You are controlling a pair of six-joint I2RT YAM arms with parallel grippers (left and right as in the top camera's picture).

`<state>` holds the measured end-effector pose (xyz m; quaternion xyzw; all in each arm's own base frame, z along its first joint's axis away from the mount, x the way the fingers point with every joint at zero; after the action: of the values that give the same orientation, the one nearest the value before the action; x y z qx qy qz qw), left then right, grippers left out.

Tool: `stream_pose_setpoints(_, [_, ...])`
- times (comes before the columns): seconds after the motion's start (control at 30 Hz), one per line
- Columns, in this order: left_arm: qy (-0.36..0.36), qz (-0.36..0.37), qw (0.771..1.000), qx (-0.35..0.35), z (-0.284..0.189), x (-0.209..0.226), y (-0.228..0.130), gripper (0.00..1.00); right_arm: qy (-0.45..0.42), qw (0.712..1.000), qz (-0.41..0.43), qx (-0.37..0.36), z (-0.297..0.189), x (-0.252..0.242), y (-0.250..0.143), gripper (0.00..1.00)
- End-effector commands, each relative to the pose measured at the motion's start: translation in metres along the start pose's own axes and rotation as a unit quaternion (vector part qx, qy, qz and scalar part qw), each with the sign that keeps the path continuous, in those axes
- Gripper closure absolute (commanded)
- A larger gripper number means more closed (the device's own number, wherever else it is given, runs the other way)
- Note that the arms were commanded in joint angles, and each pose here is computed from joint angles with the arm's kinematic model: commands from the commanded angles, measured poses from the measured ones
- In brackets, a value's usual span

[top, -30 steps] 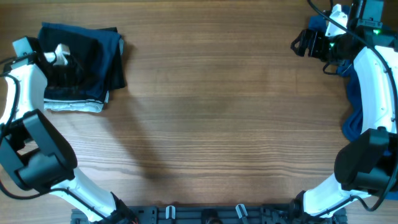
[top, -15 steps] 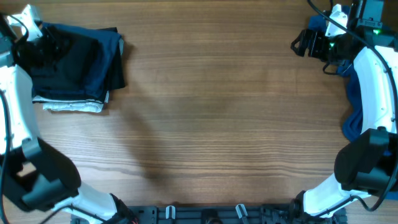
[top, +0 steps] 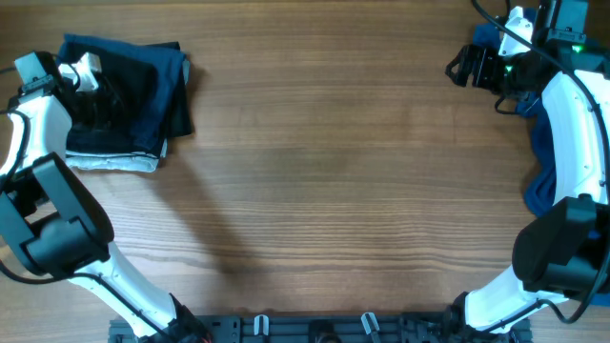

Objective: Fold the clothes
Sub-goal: 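Place the black polo on top of the left clothes stack and release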

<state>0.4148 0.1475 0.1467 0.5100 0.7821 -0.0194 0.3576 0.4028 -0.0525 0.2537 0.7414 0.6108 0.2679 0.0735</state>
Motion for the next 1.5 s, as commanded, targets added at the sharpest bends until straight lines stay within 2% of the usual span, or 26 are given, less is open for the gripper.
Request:
stream_pose_setpoints(0.0, [-0.052, 0.043, 0.996, -0.053, -0.039, -0.036, 0.017, 0.96, -0.004, 1.0, -0.001, -0.007, -0.003, 0.001, 0.002, 0.0])
stream_pose_setpoints(0.1, [-0.034, 0.056, 0.99, -0.123, -0.075, -0.059, 0.035, 0.96, -0.004, 1.0, -0.001, -0.007, -0.003, 0.001, 0.002, 0.0])
stream_pose_setpoints(0.27, [0.071, 0.041, 0.97, -0.228, -0.102, -0.058, 0.058, 0.94, -0.004, 1.0, -0.001, -0.007, -0.003, 0.001, 0.002, 0.01])
stream_pose_setpoints(0.37, [0.14, 0.024, 0.959, -0.244, -0.096, -0.039, 0.063, 0.94, -0.004, 1.0, -0.001, -0.007, -0.003, 0.001, 0.002, 0.01])
stream_pose_setpoints(0.53, [0.193, 0.008, 0.949, -0.25, -0.068, -0.007, 0.072, 0.96, -0.004, 1.0, -0.001, -0.007, -0.003, 0.001, 0.002, 0.01])
stream_pose_setpoints(0.73, [0.208, -0.014, 0.951, -0.229, -0.027, 0.04, 0.073, 0.96, -0.004, 1.0, -0.001, -0.007, -0.003, 0.001, 0.002, 0.0])
stream_pose_setpoints(0.87, [0.211, -0.018, 0.949, -0.234, -0.03, 0.047, 0.074, 0.96, -0.004, 1.0, -0.001, -0.007, -0.003, 0.001, 0.002, 0.0])
stream_pose_setpoints(1.07, [0.187, 0.024, 0.932, -0.309, -0.088, -0.01, 0.088, 0.96, -0.004, 1.0, -0.001, -0.007, -0.003, 0.001, 0.002, 0.01])
stream_pose_setpoints(1.23, [0.149, 0.06, 0.927, -0.339, -0.127, -0.083, 0.075, 0.96, -0.004, 1.0, -0.001, -0.007, -0.003, 0.001, 0.002, 0.01])
stream_pose_setpoints(1.33, [0.114, 0.074, 0.934, -0.331, -0.128, -0.129, 0.059, 0.96, -0.004, 1.0, -0.001, -0.007, -0.003, 0.001, 0.002, 0.01])
stream_pose_setpoints(1.47, [0.079, 0.112, 0.943, -0.303, -0.103, -0.173, 0.042, 0.95, -0.004, 1.0, -0.001, -0.007, -0.003, 0.001, 0.002, 0.0])
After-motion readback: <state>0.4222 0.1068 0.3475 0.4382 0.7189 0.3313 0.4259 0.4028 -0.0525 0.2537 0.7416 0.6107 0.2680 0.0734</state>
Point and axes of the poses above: each gripper's point midway between its finger pads, its own z axis out along the fingers, its own x axis along the line the jaws close on, y = z × x, the point moved 9 cm from there along -z, back along the fingers, and after that the axes turned 3 degrees about z, right-handed, at the moved point
